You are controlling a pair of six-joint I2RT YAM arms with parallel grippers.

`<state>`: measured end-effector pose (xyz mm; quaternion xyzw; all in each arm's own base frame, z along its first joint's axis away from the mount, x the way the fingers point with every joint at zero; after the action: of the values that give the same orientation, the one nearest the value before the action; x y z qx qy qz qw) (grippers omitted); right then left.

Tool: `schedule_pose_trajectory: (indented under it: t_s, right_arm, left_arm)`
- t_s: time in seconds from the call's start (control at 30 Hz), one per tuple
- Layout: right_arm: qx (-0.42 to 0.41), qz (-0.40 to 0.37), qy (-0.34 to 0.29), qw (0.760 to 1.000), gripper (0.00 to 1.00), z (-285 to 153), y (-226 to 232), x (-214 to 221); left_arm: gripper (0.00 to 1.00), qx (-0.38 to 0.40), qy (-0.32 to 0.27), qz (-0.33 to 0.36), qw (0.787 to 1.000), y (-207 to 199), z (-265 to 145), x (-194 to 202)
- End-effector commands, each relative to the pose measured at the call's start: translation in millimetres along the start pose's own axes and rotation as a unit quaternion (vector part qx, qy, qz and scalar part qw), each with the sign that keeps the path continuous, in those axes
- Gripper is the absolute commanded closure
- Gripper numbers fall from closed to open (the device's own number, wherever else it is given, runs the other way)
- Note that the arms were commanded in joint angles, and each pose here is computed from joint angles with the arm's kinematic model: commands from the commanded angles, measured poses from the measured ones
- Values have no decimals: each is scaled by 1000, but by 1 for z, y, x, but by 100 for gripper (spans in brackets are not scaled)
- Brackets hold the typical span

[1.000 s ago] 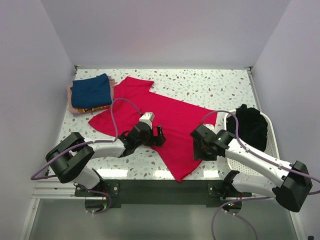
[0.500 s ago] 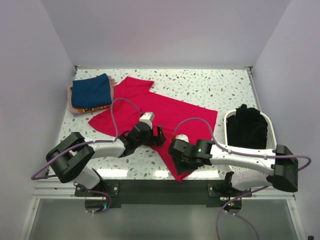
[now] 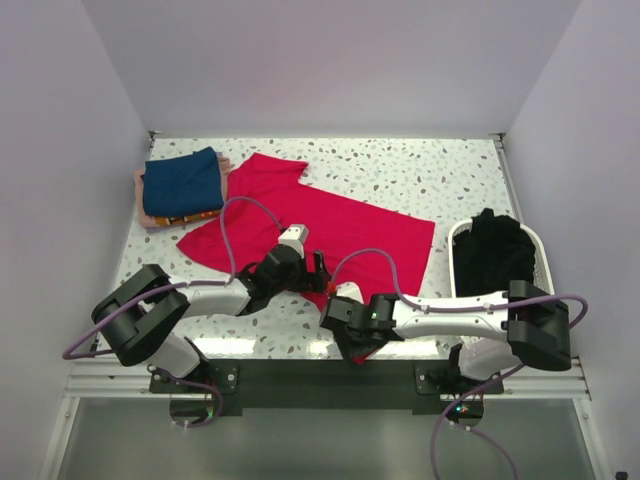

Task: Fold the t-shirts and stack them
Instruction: Fold the tshirt

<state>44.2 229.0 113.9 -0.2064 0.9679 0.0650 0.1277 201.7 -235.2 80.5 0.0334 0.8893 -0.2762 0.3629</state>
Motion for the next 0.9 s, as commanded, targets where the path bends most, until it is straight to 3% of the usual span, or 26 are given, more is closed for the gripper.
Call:
schedule_pose_trajectory:
  t_s: [0.0, 0.87]
  right_arm:
    - [0, 8, -26, 1000, 48, 4, -1, -2]
    - [16, -4, 7, 1000, 68, 16, -4, 26]
  left_arm:
    - [3, -67, 98, 8, 993, 34, -7, 44]
    - [2, -70, 98, 6, 993, 33, -7, 44]
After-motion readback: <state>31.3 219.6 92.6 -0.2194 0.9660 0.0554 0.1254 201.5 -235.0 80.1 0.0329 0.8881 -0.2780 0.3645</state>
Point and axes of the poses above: each gripper's point midway between its finger pads, its own z axis out along the fingers, its own y axis along the line the jaws close on, x = y × z, the point moved 8 cm from there along -z, back along the fingers, and after that the axes turned 2 degrees about -z, right-handed, at the moved point
